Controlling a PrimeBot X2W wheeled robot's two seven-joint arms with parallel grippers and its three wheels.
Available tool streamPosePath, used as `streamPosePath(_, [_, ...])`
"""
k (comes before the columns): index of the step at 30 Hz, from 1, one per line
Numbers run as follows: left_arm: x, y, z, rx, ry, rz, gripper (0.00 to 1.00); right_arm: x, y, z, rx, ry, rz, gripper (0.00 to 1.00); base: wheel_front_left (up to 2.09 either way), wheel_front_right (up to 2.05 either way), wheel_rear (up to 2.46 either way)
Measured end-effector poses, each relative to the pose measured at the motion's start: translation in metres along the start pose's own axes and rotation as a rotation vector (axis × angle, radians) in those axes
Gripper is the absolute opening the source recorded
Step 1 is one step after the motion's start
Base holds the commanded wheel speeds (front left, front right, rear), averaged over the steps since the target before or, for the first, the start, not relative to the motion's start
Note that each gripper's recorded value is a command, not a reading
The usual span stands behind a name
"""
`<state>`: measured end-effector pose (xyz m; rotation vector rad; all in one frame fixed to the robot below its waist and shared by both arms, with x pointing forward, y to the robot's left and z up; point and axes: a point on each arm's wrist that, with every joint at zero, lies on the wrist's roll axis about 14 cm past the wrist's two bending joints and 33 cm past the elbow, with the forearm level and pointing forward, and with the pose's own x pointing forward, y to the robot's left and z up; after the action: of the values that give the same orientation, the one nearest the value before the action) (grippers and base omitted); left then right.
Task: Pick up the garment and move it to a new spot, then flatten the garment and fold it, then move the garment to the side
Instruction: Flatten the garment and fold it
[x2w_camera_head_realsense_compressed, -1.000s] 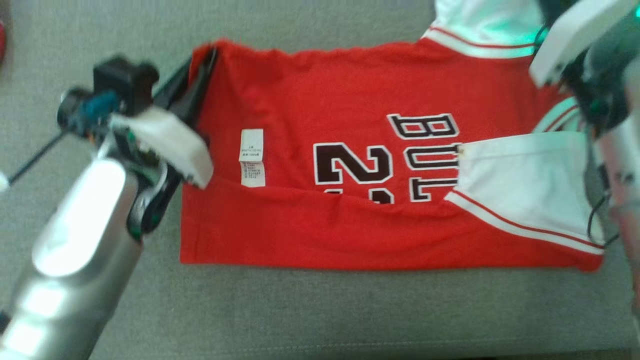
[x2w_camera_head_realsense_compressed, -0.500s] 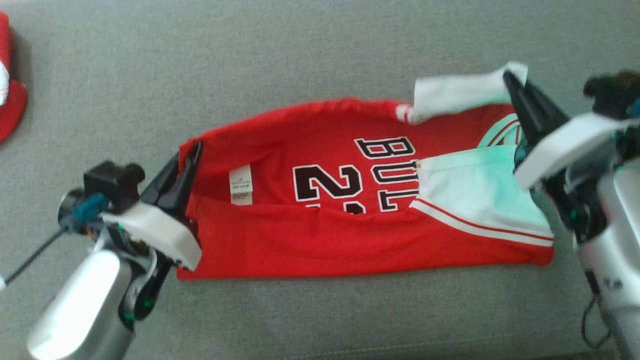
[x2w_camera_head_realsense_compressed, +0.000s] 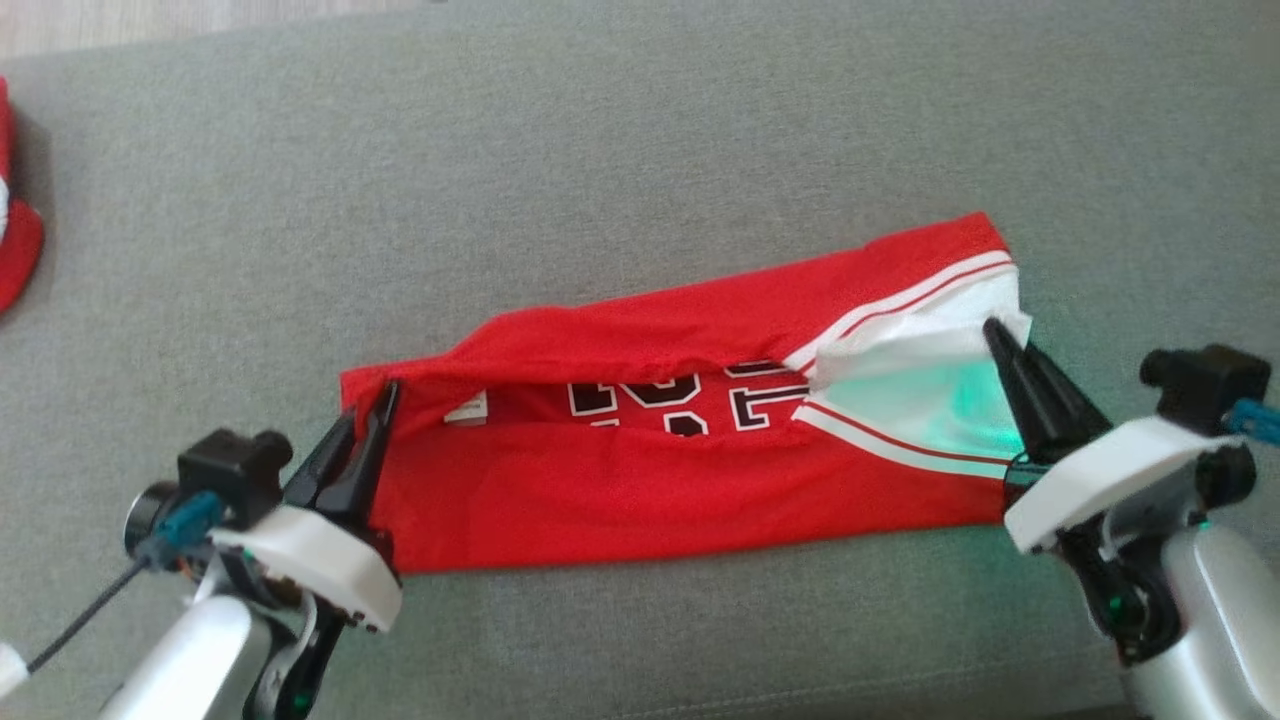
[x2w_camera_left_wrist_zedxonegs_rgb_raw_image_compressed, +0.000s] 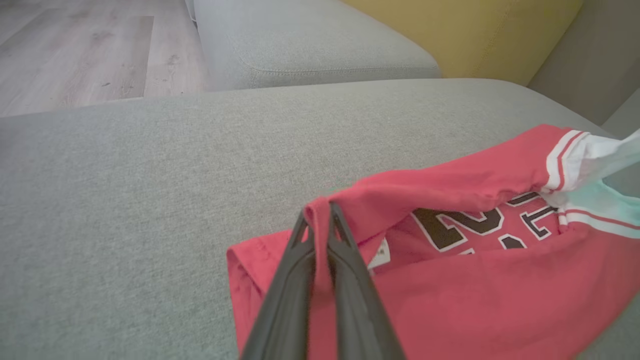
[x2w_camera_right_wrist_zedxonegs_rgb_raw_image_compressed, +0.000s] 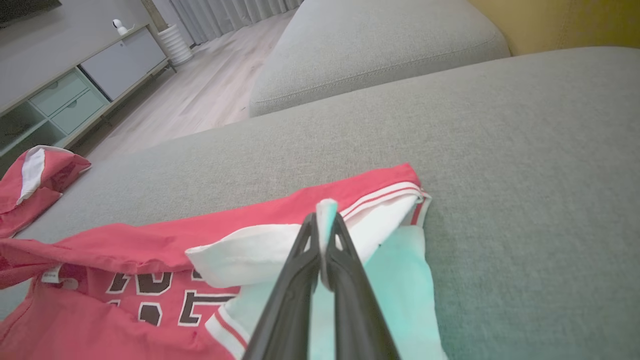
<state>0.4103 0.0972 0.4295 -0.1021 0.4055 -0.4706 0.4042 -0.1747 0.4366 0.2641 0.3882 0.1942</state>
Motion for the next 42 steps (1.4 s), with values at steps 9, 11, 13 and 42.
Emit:
streamPosePath(9, [-0.013,-0.008,-0.018,0.008,0.022,-0.015,0.0,-0.013,-0.005,-0.01,0.014,0.006,-0.039,0.0,0.0,0.0,0.0])
streamPosePath(11, [-0.016,-0.013,-0.021,0.022,0.021,-0.025,0.07,-0.015,-0.006,-0.014,0.021,0.016,-0.045,0.0,0.0,0.0,0.0])
streamPosePath(13, [-0.018,-0.016,-0.022,0.021,0.007,-0.033,0.44,-0.015,-0.006,-0.015,0.025,0.011,-0.049,0.25,0.0,0.0,0.0])
streamPosePath(42, [-0.055,0.024,-0.009,-0.076,-0.2,0.258,1.0,-0.018,-0.037,-0.02,0.01,0.059,-0.153,1.0,0.0,0.0,0.0])
